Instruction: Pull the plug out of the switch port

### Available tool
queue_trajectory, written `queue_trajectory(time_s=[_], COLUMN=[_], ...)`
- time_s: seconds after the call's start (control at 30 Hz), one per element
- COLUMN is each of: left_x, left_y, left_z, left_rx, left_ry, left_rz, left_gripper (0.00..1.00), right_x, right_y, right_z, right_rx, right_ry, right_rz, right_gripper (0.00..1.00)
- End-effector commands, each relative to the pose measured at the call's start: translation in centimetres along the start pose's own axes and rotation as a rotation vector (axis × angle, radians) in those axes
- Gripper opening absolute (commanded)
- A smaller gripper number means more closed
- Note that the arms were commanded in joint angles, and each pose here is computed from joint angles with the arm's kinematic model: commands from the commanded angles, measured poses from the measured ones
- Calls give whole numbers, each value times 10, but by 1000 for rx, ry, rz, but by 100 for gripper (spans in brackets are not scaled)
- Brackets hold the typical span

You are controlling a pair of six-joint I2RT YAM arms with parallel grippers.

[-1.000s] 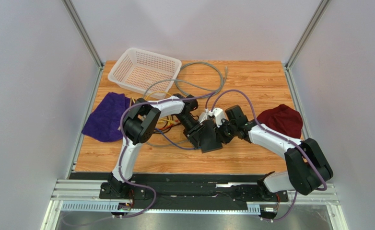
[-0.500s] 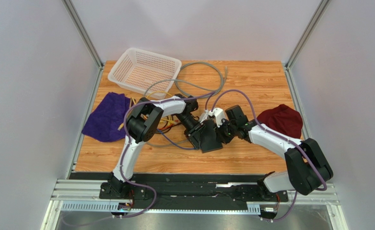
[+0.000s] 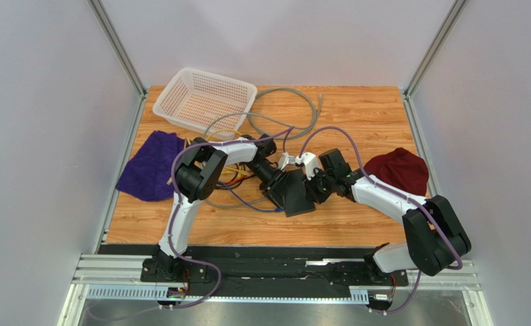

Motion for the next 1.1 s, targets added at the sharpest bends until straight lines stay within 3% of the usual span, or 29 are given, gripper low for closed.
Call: queue_trajectory(time_s=[0.0,0.2,0.6,0.83,1.07], left_x=[5,-6,-6,-1,-2], left_y=[-32,-71,-50,-42,-38], left_z=[0,-16,-9,11,14], left_rx=[0,31,64,78,94], left_ry=[71,112,143,82,71], left_rz=[-104,-157,-109,-14,-8], left_gripper=[39,40,40,38,37], right_x=[3,0,6,13,20], right_y=[5,4,6,0,-5], right_z=[-2,-4,-6,-11,-15], right_rx=[28,8,14,19,38], right_ry=[-6,9,3,-5,-14], right_rz=[50,61,79,85,100], right_gripper=[5,5,5,5,4])
Point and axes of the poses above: each gripper's point midway between its finger pads, its own x axis out along the fingers, its own z axis along the line the jaws close on, y = z × x, the point moved 7 cm from there along -x, back along the fingers, and after that the axes turned 14 degrees about -x, right-handed, at the moved point
